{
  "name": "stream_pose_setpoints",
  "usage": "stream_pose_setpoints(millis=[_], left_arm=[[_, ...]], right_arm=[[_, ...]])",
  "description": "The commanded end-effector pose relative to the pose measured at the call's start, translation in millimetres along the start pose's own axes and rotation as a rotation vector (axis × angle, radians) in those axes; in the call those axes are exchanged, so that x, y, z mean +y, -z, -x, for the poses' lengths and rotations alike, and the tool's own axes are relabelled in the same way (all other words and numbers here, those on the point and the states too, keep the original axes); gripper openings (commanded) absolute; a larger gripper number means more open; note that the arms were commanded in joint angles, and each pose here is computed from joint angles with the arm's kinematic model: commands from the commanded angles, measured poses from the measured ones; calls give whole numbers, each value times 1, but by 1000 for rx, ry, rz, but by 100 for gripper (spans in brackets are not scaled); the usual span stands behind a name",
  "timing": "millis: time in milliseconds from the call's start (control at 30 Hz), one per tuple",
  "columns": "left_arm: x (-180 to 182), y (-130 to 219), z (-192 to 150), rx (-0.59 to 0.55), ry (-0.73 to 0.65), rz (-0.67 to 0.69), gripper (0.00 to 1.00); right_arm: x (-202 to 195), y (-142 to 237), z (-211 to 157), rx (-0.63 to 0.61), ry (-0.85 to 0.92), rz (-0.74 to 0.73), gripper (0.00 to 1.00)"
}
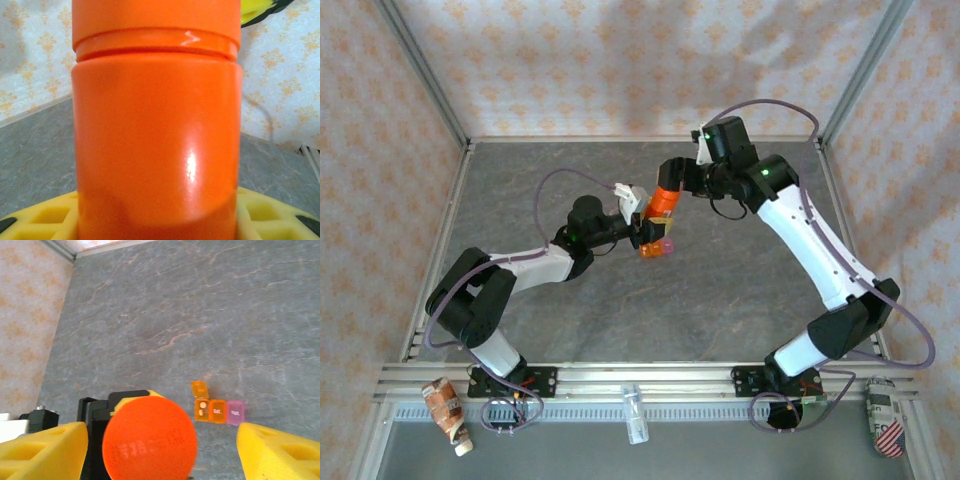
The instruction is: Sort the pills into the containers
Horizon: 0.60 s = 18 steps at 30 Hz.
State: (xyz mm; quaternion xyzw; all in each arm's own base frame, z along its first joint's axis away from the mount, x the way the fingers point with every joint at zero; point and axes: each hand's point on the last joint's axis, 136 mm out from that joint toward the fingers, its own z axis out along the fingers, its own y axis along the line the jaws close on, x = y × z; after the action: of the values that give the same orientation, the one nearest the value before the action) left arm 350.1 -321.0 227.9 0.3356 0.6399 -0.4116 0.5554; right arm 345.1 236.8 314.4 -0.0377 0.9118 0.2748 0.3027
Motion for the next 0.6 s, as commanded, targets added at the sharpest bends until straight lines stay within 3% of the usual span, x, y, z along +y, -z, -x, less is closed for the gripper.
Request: stream_pose_setpoints(millis=[0, 433, 567], left_arm=[[-16, 3, 40, -105, -58, -61, 0], [-17, 1, 43, -113, -46, -74, 0], [-17, 1, 43, -116, -41, -76, 0]], right_arm=[[14, -11, -5, 28, 33, 84, 77], [10, -28, -26, 113, 35, 90, 61], [7, -29, -28, 110, 31, 83, 47]])
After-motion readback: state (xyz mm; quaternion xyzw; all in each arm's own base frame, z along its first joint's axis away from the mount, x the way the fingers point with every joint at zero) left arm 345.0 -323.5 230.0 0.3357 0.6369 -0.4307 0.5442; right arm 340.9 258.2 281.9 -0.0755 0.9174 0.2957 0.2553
